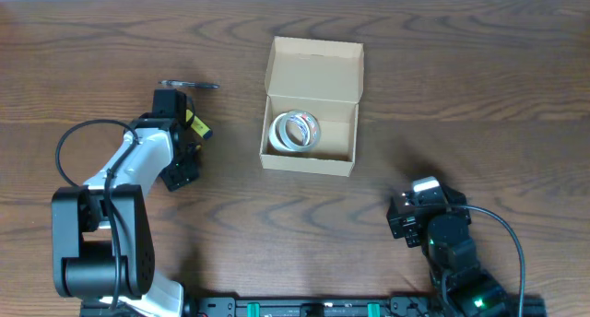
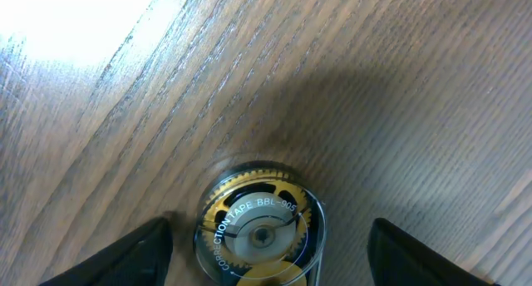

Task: Pack container
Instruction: 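Move the left gripper over the correction tape dispenser, then lower the left gripper and grasp the correction tape dispenser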

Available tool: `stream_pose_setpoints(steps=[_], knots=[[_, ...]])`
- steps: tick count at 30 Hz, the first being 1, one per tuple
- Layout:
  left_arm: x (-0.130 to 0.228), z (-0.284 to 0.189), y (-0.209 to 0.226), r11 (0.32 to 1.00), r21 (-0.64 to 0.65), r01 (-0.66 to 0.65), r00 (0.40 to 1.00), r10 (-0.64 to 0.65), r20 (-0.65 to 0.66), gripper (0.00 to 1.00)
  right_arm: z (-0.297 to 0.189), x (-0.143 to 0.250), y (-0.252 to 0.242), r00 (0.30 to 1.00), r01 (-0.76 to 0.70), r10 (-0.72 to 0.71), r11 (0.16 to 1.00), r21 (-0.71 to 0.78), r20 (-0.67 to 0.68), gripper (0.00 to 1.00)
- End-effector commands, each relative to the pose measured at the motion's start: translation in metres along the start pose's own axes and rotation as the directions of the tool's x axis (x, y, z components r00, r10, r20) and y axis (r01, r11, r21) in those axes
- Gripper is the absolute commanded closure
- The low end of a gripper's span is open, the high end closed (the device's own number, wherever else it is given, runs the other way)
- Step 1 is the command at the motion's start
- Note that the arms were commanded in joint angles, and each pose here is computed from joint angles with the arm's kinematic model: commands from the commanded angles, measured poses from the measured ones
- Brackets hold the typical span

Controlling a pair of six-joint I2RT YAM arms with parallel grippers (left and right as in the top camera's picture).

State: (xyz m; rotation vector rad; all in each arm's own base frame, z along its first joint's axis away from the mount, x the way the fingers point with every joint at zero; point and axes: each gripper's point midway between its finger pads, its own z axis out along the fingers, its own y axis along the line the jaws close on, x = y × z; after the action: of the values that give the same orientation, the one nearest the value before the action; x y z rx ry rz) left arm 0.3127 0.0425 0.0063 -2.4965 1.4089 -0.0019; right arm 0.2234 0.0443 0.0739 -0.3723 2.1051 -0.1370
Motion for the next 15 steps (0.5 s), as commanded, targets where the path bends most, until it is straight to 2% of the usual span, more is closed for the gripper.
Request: stream_pose_setpoints(steps=[1,6,15], knots=[[-0.0025,0.0047,0.0036,0.998,-0.020,0.063,0.998,-0.063,0.008,0.27,0.0002,0.0006,-0.0025,1.000,-0.005,0.005,1.000,0.012,0.001,0.01],[-0.0005,0.0047,0.0047,0.998,-0.027,0.063,0.998,-0.063,-0.003,0.41,0.0002,0.0006,-0.0025,1.000,-0.005,0.005,1.000,0.012,0.001,0.01],[0.0010,0.0046,0.0054,0.998,-0.031,0.062,0.998,-0.062,-0.011,0.59,0.0002,0.0006,-0.0025,1.000,-0.005,0.005,1.000,0.012,0.001,0.01]])
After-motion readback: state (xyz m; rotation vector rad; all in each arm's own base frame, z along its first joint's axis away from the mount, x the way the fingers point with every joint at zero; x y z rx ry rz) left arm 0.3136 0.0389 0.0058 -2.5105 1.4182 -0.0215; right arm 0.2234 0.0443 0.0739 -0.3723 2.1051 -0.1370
